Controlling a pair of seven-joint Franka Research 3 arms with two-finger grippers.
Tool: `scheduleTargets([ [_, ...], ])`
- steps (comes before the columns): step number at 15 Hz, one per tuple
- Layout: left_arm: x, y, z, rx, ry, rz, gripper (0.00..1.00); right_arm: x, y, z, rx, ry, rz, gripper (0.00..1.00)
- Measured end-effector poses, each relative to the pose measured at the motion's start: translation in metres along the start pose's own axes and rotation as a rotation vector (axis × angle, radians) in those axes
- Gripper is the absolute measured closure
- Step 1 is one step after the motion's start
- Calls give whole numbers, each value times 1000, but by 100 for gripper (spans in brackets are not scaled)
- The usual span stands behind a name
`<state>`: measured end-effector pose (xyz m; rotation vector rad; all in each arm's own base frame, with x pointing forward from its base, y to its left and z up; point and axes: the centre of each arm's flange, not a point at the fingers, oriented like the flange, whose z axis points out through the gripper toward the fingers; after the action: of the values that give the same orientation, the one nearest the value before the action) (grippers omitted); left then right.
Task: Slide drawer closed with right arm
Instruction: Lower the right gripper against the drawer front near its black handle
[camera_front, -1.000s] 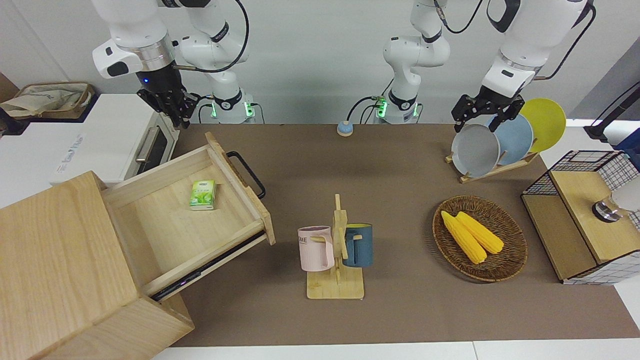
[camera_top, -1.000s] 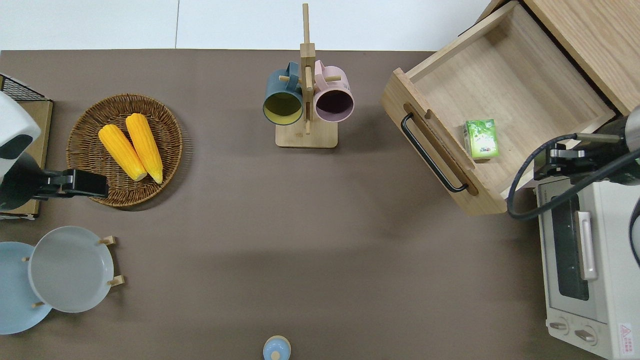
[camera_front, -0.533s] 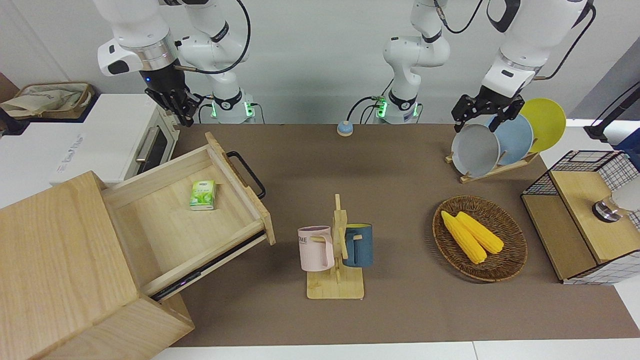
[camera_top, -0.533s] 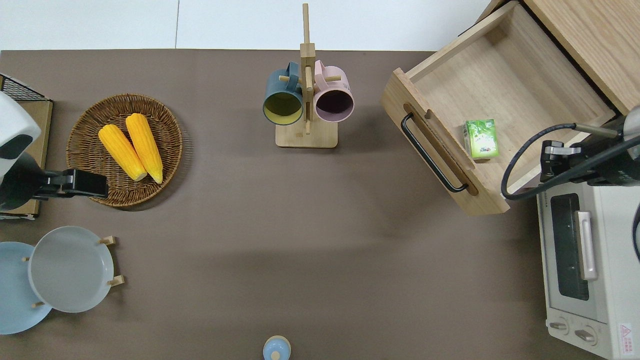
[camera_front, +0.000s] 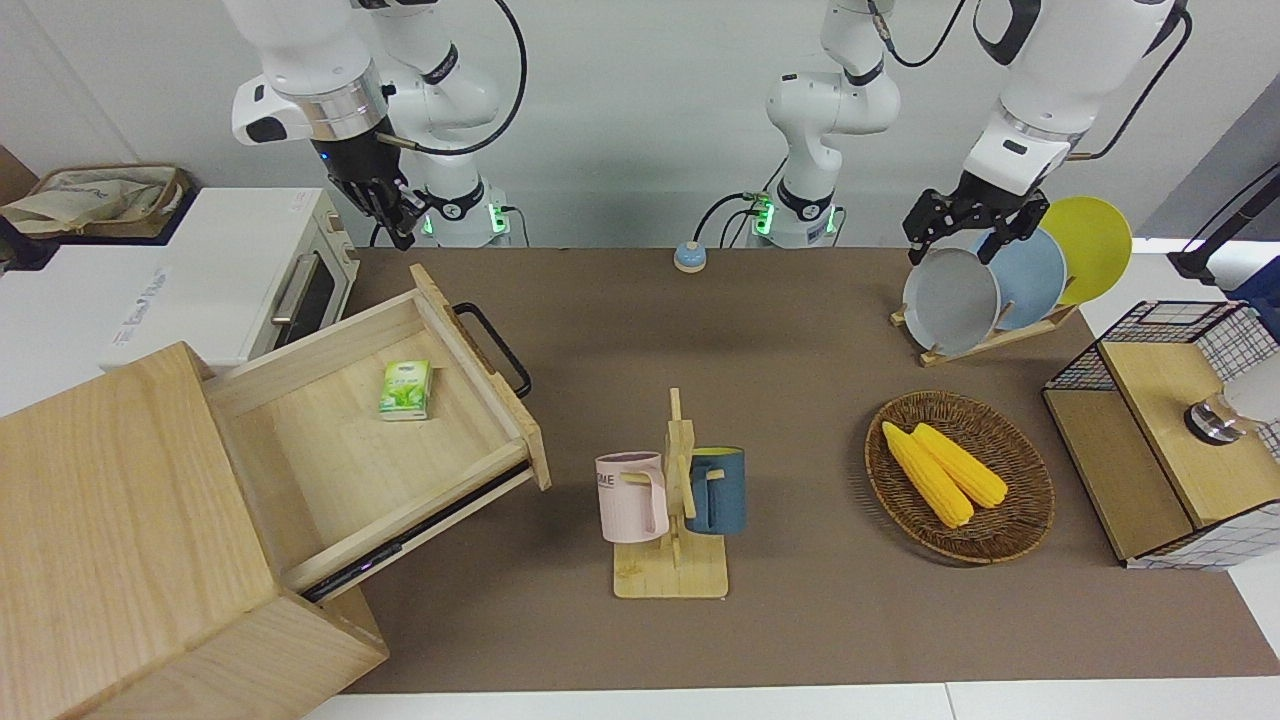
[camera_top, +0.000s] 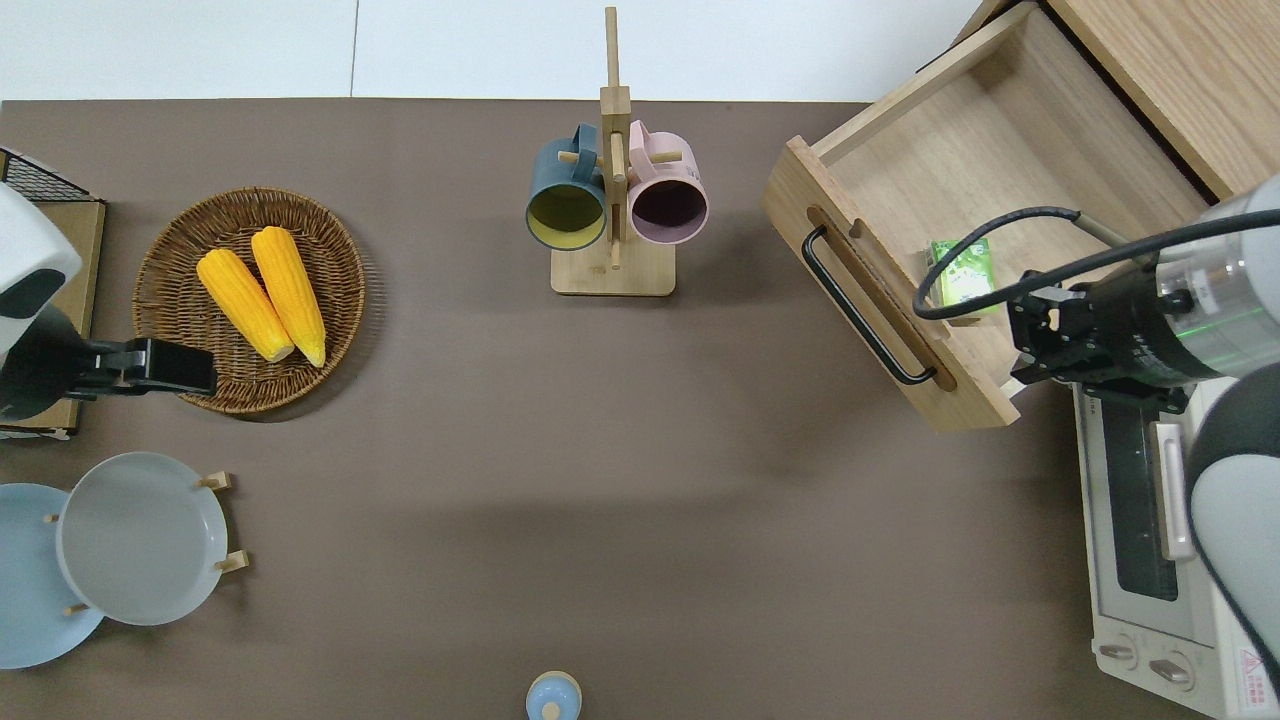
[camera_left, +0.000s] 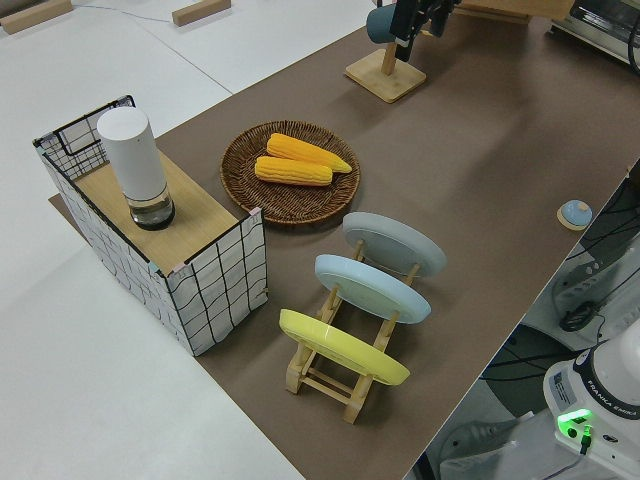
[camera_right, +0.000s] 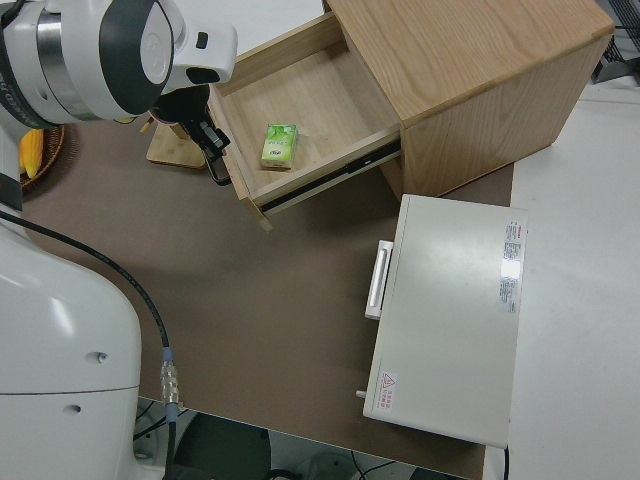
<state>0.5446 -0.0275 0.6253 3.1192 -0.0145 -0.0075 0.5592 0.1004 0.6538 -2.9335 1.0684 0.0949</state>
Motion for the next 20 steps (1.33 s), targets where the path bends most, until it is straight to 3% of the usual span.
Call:
scheduleTargets([
  [4, 0, 0, 0, 0, 0, 0, 0, -16, -26, 19, 21, 11, 112, 99],
  [10, 0, 0, 0, 0, 0, 0, 0, -34, -54, 51, 51, 19, 192, 99],
  [15, 0, 0, 0, 0, 0, 0, 1, -47, -72, 81, 70, 24, 233, 99],
  [20, 0, 0, 0, 0, 0, 0, 0, -50, -77, 93, 87, 30, 267, 99],
])
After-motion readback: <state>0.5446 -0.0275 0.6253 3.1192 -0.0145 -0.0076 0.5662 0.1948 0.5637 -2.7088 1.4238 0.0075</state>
